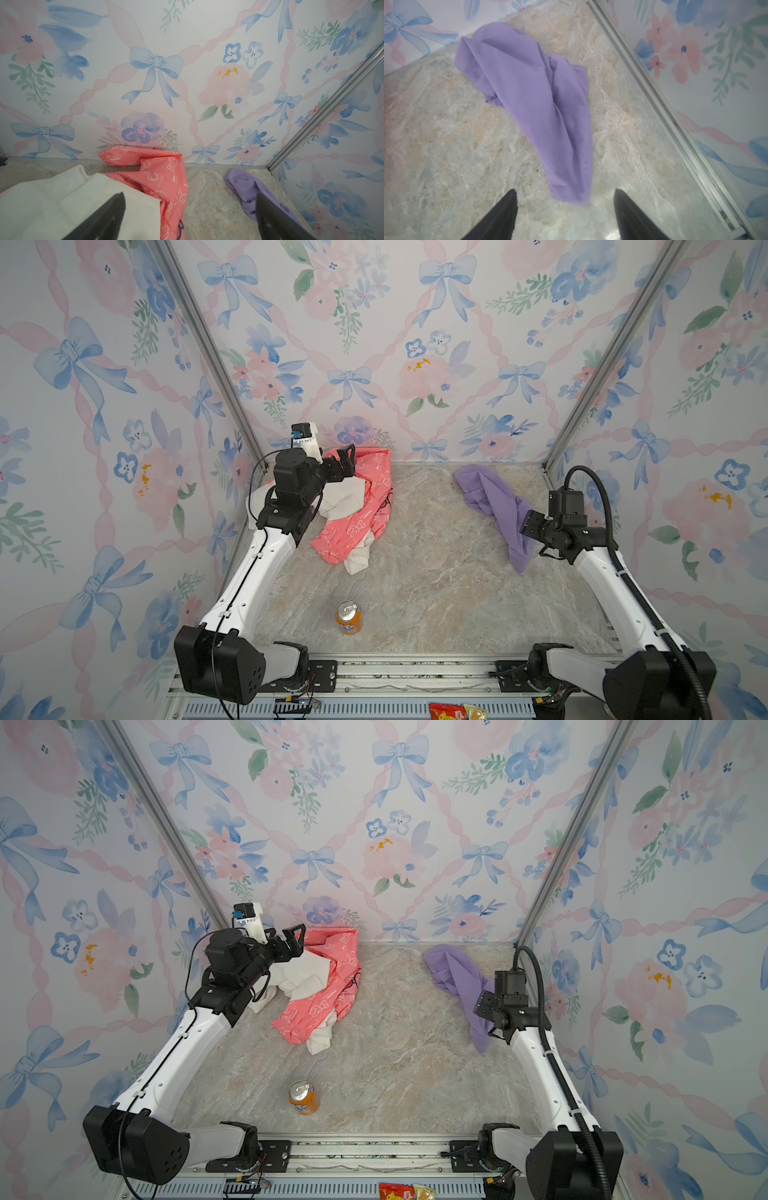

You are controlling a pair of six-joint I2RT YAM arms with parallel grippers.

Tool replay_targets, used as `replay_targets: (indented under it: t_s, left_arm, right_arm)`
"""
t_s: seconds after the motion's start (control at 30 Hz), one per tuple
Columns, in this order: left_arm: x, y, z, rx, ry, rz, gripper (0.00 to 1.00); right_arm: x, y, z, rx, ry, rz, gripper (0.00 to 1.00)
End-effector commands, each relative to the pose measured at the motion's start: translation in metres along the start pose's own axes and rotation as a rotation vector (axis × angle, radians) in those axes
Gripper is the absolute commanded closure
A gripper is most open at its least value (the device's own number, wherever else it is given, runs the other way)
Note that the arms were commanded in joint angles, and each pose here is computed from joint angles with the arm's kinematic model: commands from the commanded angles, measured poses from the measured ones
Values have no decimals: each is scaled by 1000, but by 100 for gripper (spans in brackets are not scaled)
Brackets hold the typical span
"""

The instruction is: Pick out a specific cloth from the pile

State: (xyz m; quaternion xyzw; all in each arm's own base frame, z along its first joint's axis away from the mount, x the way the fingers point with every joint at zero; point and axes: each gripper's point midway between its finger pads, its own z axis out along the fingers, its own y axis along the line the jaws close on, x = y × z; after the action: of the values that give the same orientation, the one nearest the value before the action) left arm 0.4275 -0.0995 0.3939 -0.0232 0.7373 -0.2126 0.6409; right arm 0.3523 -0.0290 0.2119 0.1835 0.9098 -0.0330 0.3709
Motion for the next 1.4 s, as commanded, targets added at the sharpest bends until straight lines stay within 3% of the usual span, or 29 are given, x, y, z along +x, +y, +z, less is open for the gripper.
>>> replay_targets:
  t_s: [0.0, 0.2, 0.47, 0.63, 0.77, 0.93, 0.97, 1.2, 1.37]
  left_arm:
    - [-6, -7, 1, 38, -25, -13, 2]
    - [-4, -26, -5, 126, -12, 30, 2]
    - [15, -57, -22, 234, 8, 193, 2]
    - [29, -80, -28, 298, 9, 340, 2]
    - [32, -82, -26, 304, 15, 355, 2]
    - [34, -83, -23, 309, 20, 365, 2]
    - [35, -83, -23, 310, 22, 368, 2]
    - [35, -85, -20, 318, 18, 391, 2]
    - [34, -86, -18, 324, 6, 400, 2]
  right_arm:
    - [-38, 35, 17, -36, -23, -152, 22]
    - [-49, 81, 71, -28, 74, -368, 19]
    - [-33, 101, 134, 53, 168, -509, 24]
    - [-23, 90, 165, 157, 223, -553, 41]
    - [-18, 87, 178, 178, 245, -568, 62]
    - [-27, 88, 177, 175, 221, -557, 98]
    - [-35, 89, 174, 173, 202, -546, 100]
    - [-128, 77, 134, 165, -8, -408, 100]
    - [-214, 73, 75, 123, -239, -326, 100]
